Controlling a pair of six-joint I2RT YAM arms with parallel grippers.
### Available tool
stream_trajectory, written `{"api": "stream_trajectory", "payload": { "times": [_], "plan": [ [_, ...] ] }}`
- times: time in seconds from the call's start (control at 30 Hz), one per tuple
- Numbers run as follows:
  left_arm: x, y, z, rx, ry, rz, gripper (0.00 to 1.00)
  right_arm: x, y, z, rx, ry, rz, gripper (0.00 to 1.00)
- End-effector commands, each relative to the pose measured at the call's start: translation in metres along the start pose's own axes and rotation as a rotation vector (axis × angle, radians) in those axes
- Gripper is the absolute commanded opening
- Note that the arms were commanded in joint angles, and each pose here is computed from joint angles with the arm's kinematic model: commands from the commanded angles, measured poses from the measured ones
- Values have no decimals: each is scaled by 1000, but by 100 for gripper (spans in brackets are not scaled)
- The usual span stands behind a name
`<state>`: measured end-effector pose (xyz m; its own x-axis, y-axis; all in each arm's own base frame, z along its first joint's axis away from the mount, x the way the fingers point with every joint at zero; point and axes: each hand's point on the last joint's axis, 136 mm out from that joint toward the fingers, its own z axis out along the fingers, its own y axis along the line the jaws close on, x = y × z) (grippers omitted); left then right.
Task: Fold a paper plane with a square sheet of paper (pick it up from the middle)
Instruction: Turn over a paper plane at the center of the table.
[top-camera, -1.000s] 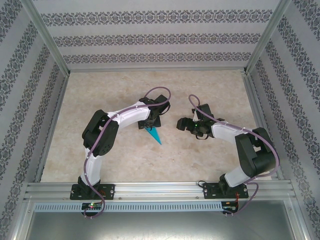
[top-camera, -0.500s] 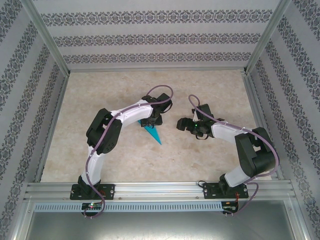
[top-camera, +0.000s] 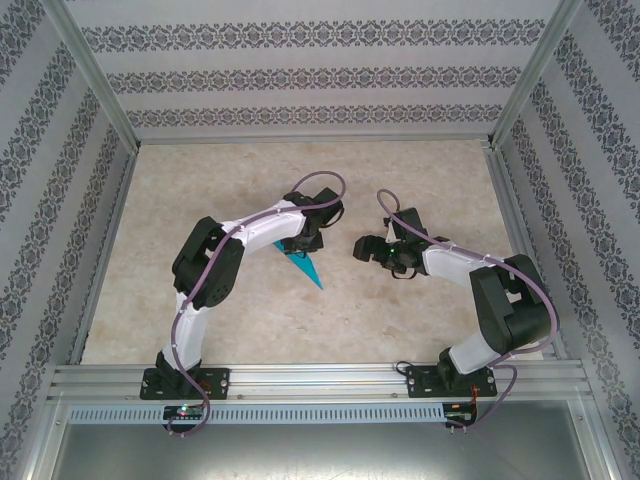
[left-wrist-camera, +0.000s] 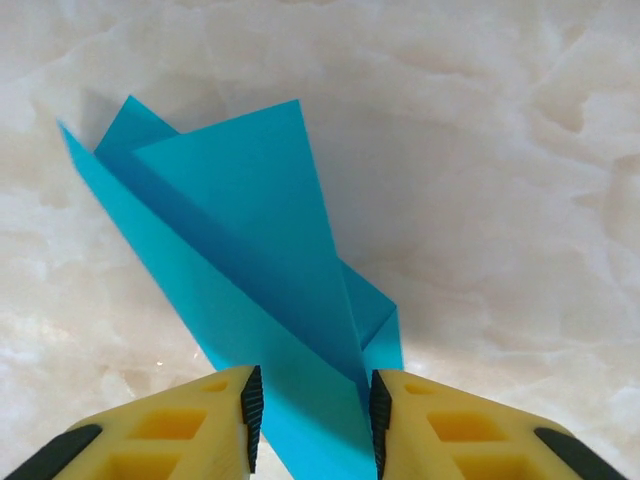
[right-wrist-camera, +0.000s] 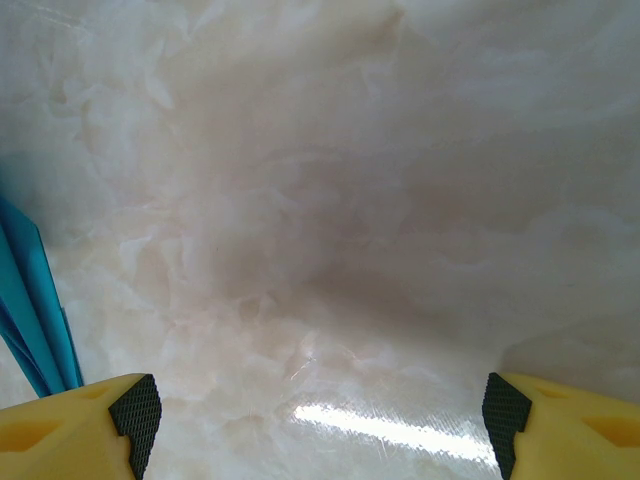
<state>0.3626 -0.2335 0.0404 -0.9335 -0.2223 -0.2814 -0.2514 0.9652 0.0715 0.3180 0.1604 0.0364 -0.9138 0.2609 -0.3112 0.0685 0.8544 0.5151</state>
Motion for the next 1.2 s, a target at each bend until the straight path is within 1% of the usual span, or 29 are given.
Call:
{"api": "stream_trajectory", "payload": {
  "times": [0.0,0.23,0.3,0.4,0.7,0.83,0.97,1.17],
  "plan": [
    [-4,14,-13,-20,-26,-39,34,-10,5,-1,-20,-16,6,86],
    [-6,14,-14,-1,-48,-64,26,-9,6,-1,-22,-13,6,85],
    [-6,14,-16,0,-53,-65,20,-9,6,-1,-22,-13,6,85],
    [-8,15,-18,2,-59,-68,15,-10,6,-1,-22,-13,5,85],
    [-8,18,-29,21,-69,-76,8,-9,6,0,-23,-11,6,85],
    [-8,22,-42,48,-80,-84,8,-10,7,0,-25,-13,6,85],
    [-10,23,-65,119,-106,-85,8,-10,9,-1,-34,-17,2,85],
    [-20,25,-103,232,-186,-65,8,-16,14,-11,-49,-49,-24,85]
  ]
}}
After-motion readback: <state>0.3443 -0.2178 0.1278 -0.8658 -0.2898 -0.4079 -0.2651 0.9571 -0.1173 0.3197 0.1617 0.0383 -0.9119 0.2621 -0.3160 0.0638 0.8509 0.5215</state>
